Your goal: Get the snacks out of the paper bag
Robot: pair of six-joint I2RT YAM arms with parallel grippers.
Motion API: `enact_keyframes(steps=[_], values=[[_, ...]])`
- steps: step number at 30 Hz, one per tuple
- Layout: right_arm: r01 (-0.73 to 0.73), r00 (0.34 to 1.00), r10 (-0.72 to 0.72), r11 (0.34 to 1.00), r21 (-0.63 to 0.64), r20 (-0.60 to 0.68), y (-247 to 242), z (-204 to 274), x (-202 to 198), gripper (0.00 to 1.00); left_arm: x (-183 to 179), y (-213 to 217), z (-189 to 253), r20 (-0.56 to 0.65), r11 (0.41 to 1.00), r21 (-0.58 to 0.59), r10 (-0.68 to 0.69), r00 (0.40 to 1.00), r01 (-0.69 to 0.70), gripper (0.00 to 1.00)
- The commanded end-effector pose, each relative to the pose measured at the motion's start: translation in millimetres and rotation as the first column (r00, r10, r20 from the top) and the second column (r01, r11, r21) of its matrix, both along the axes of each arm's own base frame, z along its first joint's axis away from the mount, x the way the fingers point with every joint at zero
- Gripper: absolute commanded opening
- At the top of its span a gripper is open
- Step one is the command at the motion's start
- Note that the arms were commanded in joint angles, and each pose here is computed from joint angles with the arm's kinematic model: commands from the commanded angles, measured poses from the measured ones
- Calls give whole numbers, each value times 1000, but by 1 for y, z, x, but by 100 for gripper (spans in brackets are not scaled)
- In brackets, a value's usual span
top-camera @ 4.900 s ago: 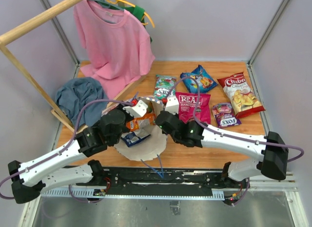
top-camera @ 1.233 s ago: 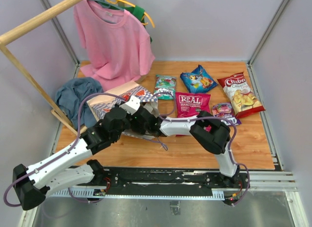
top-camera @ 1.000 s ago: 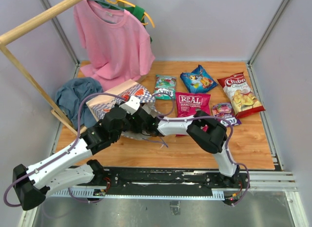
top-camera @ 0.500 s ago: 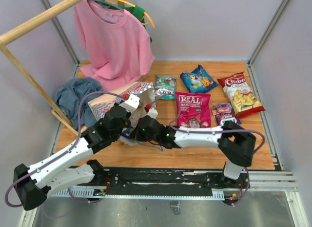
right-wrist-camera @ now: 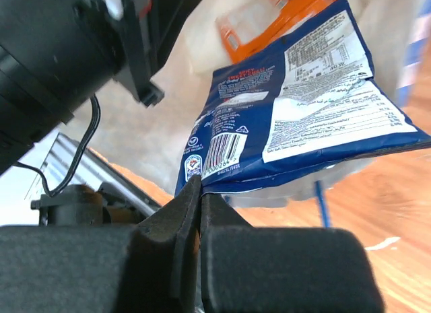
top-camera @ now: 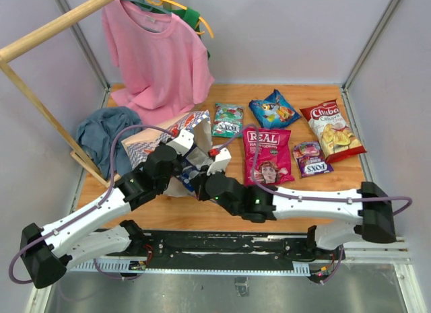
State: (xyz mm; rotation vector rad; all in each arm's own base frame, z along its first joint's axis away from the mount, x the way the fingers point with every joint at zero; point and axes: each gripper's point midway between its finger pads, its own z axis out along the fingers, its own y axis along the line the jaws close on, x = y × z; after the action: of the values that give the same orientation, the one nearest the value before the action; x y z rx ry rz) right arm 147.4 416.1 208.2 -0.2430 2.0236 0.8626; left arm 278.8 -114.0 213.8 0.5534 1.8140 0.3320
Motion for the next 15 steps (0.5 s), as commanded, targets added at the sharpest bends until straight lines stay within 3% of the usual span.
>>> enact_keyframes(steps=[1,8,15], values=[[129,982,-119,990,-64,146,-52,24,21,1,3,5,8,17,999,-25,36,999,-36,1],[94,971,-103,994,49,214,-109,78,11,1,5,5,5,3,999,-22,38,999,-38,0],[253,925,-246,967,12,289,-202,95,21,1,5,5,3,-3,999,-26,34,999,-34,0]])
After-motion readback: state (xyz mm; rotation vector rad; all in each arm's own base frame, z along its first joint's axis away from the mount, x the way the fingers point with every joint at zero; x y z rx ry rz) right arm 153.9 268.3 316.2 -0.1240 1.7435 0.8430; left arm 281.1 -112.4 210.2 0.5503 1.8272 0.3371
